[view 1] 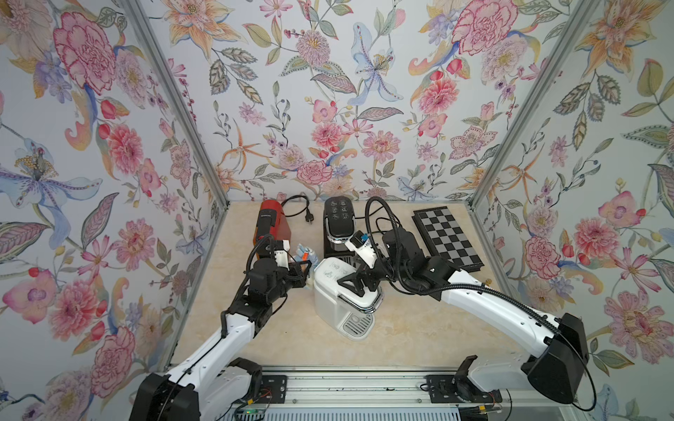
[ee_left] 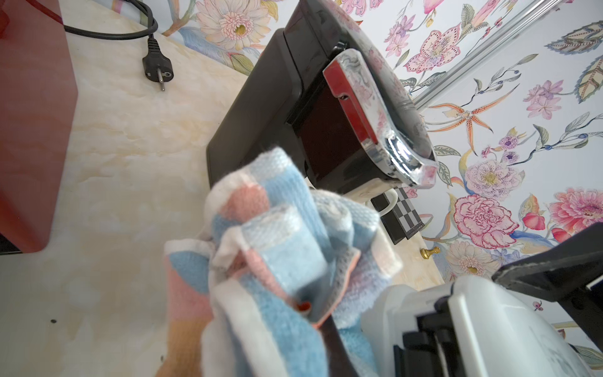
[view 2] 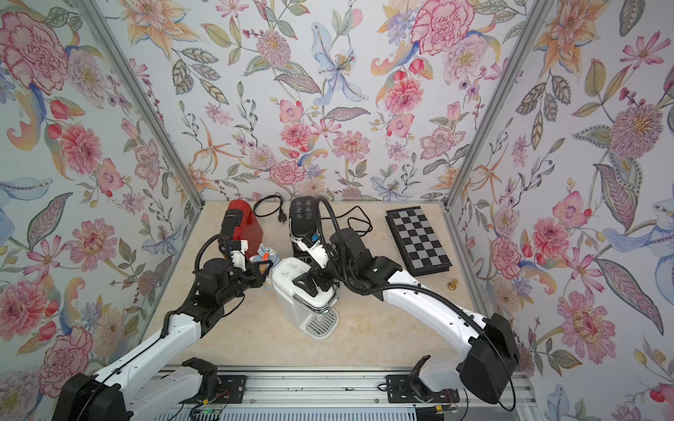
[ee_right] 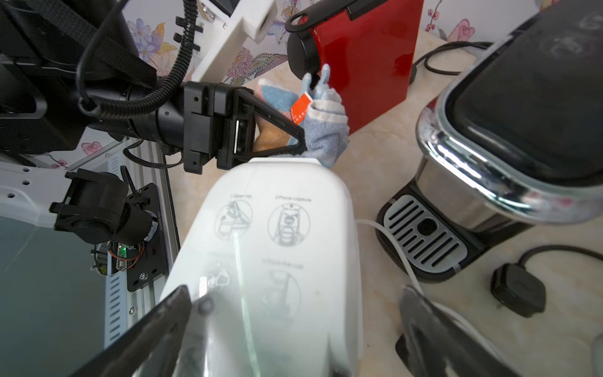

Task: Wipe the surface of a coffee machine
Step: Wipe the dirt from the surface of the coffee machine.

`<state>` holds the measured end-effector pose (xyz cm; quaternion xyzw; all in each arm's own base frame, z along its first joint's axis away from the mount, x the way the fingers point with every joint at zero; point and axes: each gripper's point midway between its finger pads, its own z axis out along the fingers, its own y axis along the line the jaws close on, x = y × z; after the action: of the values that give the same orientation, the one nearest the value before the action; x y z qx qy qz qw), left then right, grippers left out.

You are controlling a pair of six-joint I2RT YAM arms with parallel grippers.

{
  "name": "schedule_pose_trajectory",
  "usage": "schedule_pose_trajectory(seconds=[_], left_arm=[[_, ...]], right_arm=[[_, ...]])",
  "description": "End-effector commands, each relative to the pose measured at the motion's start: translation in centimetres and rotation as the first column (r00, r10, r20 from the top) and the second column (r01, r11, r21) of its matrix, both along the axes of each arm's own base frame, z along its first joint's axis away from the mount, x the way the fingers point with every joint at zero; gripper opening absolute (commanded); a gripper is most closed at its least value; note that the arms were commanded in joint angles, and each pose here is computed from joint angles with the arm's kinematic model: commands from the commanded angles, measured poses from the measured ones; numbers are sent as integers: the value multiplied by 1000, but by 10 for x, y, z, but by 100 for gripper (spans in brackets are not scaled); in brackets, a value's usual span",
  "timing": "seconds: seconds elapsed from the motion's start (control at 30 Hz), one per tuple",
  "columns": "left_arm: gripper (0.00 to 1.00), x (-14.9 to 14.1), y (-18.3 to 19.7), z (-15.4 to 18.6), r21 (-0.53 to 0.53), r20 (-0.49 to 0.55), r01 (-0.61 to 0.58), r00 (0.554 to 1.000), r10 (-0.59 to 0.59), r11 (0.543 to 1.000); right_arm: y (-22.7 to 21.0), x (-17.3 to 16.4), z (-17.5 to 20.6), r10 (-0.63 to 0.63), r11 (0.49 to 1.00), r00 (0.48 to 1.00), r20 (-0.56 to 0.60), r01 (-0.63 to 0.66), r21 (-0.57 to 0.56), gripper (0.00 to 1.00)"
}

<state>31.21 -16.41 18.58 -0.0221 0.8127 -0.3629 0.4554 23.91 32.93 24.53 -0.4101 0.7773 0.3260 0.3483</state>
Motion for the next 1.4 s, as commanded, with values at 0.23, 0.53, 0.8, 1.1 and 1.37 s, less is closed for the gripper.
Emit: schedule_pose_trajectory(seconds=[0.23,0.53,0.8,1.1,1.37], left_arm=[[0,-18,-47,3,28,50,196,979,-198,980],[0,-54,-75,15,-46,70,266,962,-263,963],[0,-82,-102,25,-99,66,330,944,-325,939],[0,-69,-86,25,16,68,265,962,-265,964],[0,-60,-87,28,-14,82,292,953,-290,956]], right_arm=[[-34,-50,-76,-14,977,946,-324,-56,-206,100],[-21,-44,-75,100,979,917,-386,-161,-127,100],[-24,-38,-82,121,978,901,-416,-180,-107,100],[-44,-28,-68,15,982,947,-321,-74,-172,100],[-50,-55,-94,-8,937,945,-326,-106,-332,100]])
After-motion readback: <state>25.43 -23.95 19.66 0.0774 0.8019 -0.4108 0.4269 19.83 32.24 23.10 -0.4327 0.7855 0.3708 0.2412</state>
